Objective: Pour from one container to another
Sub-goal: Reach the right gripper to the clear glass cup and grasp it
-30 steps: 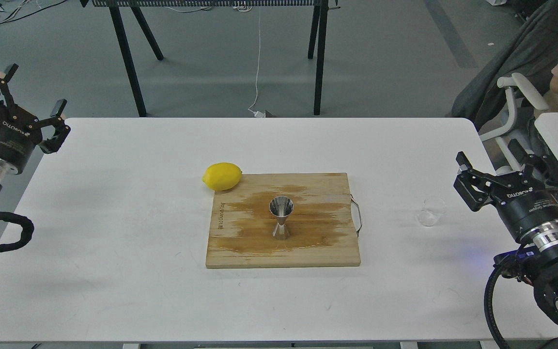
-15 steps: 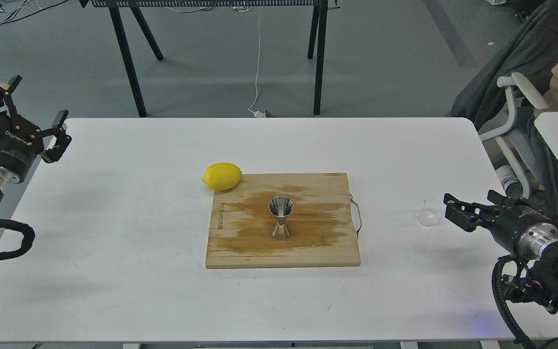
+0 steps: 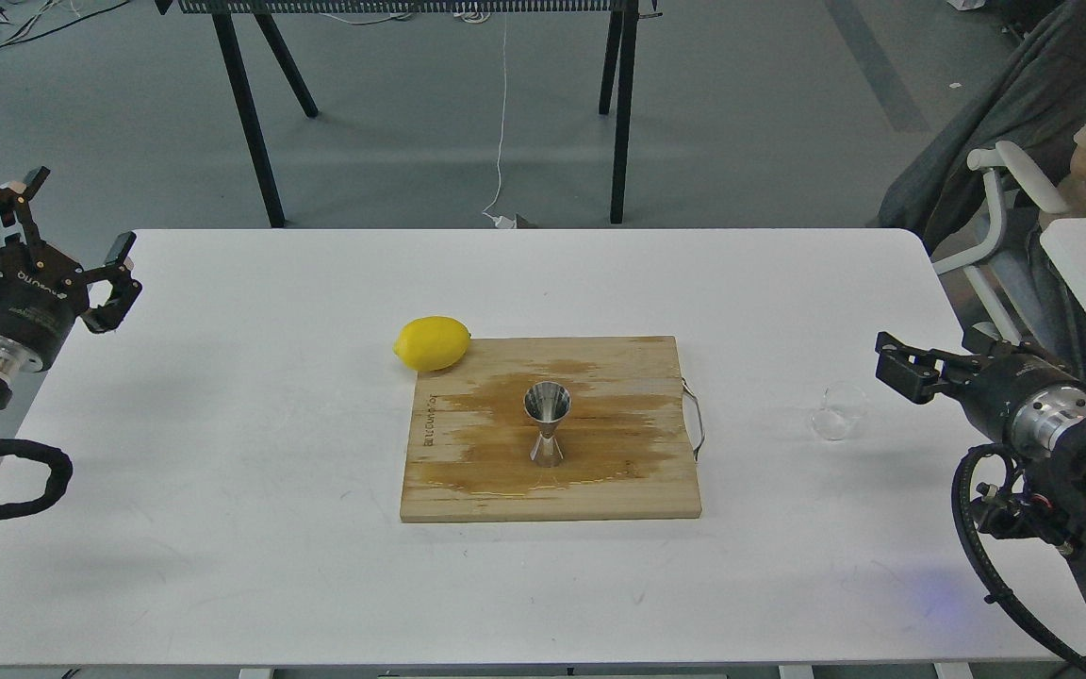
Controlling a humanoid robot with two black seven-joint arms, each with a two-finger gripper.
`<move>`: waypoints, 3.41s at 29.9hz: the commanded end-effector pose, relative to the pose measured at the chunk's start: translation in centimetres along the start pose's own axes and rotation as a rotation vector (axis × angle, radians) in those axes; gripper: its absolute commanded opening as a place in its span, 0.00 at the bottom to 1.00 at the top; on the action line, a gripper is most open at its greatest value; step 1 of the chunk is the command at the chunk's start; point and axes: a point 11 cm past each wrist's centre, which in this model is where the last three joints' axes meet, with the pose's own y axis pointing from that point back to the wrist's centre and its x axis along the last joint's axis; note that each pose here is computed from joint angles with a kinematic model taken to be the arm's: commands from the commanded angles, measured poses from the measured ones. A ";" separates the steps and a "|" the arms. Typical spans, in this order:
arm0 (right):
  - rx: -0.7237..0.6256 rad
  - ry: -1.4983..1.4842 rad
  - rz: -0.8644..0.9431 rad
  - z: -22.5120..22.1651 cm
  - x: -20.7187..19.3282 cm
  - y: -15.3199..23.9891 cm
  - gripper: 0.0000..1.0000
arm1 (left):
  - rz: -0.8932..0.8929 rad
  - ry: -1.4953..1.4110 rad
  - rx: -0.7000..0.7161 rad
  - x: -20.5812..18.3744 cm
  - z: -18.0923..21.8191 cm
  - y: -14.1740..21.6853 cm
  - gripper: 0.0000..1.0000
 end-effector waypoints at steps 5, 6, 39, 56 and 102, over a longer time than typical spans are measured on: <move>0.021 -0.002 0.070 -0.1 2.5 -1.4 0.99 | 0.015 0.002 0.006 0.4 -0.5 0.2 0.97; 0.024 0.000 0.075 0.0 2.7 -1.6 0.99 | 0.015 0.002 0.006 0.4 -0.5 0.2 0.97; 0.014 0.016 0.170 2.1 5.9 -4.3 0.99 | 0.029 0.000 0.037 0.7 -1.9 0.6 0.97; 0.018 0.031 0.202 3.0 6.1 -6.3 0.99 | 0.030 0.000 0.038 0.7 -1.9 0.7 0.97; 0.025 0.098 0.248 4.4 7.6 -7.7 0.61 | 0.067 -0.010 0.043 1.7 -2.3 1.0 0.97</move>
